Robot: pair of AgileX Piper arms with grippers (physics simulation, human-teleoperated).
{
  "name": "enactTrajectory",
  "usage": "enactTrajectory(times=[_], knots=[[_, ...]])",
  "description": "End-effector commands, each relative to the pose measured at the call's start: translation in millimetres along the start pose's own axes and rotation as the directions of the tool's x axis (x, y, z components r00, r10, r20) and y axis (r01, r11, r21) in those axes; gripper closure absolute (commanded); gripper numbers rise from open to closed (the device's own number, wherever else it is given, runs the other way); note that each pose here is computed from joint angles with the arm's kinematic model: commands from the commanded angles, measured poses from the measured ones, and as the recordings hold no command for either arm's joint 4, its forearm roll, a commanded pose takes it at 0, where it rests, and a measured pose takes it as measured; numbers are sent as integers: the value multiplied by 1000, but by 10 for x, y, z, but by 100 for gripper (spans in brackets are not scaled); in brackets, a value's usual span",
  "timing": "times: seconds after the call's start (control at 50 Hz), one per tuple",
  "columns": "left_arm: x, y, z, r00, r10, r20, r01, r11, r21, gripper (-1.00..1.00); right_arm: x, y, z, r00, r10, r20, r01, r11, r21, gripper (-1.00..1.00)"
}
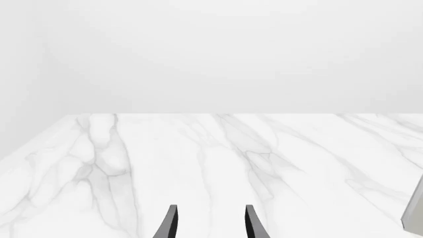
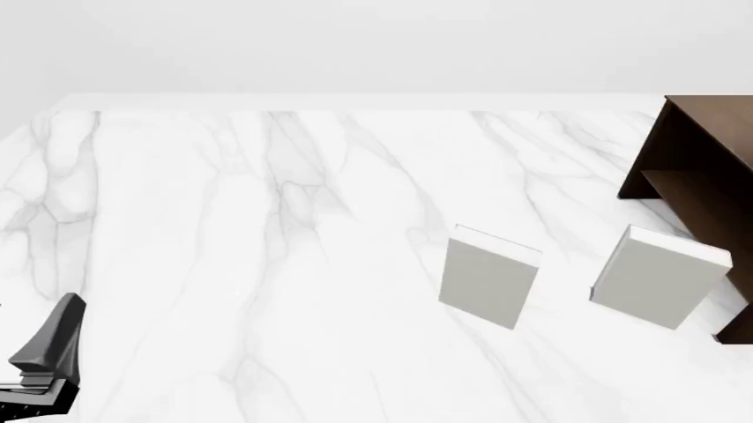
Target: Pick up the book on the left and place it on top of the shelf.
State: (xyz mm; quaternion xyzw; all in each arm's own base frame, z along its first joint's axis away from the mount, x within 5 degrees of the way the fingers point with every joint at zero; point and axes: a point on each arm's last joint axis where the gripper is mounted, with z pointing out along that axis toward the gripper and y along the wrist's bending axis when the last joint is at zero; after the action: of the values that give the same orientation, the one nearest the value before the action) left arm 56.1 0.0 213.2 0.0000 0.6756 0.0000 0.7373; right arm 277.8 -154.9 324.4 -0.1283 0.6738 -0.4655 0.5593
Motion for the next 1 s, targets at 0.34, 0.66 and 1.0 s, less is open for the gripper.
enactTrajectory(times=[0.34,0.66,1.0], knots=[[0,0,0,1000,0,0,0,1000,0,-100,149,-8,147,1000,-6,-23,7,999,33,100],[0,0,0,1000,0,0,0,1000,0,-100,217,60,250,999,-13,-32,14,1000,24,100],[0,0,0,1000,0,0,0,1000,0,-100,336,216,292,998,-16,-53,16,1000,-6,100]])
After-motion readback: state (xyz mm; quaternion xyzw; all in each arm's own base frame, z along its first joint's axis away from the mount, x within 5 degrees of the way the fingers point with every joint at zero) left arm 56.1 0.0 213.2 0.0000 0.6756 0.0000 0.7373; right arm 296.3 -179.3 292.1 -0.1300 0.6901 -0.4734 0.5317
